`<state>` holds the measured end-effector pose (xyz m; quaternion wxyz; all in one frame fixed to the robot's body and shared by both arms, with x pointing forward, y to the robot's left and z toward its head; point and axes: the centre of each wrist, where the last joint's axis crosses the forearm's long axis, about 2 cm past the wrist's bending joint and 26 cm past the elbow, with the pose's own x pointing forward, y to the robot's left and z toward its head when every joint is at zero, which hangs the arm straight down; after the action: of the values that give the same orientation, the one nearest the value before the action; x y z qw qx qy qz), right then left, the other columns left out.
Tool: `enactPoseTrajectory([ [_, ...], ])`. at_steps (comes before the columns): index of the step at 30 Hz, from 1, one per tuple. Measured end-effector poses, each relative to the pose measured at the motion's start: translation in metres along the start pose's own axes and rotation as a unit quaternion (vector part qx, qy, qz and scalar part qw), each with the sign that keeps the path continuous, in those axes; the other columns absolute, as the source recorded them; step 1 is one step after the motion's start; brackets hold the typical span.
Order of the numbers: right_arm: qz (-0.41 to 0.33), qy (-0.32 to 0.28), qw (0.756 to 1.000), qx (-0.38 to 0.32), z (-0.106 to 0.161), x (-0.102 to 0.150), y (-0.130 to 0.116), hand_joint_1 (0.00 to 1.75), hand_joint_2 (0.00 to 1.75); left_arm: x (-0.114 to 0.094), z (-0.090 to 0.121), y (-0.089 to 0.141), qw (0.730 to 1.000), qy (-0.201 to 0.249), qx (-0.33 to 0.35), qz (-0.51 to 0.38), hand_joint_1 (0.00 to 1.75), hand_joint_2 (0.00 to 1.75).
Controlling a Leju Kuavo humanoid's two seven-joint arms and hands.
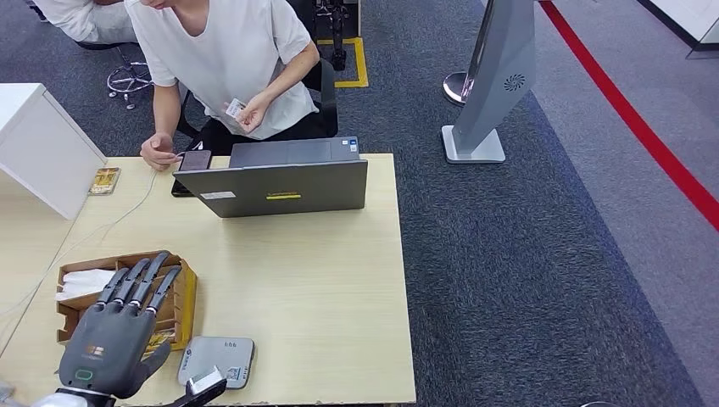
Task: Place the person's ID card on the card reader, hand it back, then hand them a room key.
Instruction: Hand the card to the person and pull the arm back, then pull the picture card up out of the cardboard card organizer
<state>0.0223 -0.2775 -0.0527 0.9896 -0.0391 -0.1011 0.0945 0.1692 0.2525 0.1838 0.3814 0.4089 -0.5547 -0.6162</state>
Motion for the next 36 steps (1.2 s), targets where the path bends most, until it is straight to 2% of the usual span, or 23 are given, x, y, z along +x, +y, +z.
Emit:
enactPoseTrajectory([
  [11,0.008,0.004,1.000,-0.006,0.001,0.002,-0.007,0.00,1.75,-0.004,0.025,-0.024,0.996,0.044,-0.077,0.014,0.00,1.75],
  [19,0.008,0.001,1.000,-0.007,0.000,0.004,-0.008,0.00,1.75,-0.006,0.034,-0.037,0.991,0.070,-0.111,0.027,0.00,1.75],
  [27,0.015,0.002,1.000,-0.004,0.000,0.005,-0.009,0.00,1.75,-0.012,0.033,-0.041,0.988,0.105,-0.114,0.019,0.00,1.75],
  [36,0.012,0.001,1.000,-0.003,0.000,0.005,-0.009,0.00,1.75,-0.016,0.018,-0.043,0.986,0.131,-0.101,0.022,0.00,1.75],
])
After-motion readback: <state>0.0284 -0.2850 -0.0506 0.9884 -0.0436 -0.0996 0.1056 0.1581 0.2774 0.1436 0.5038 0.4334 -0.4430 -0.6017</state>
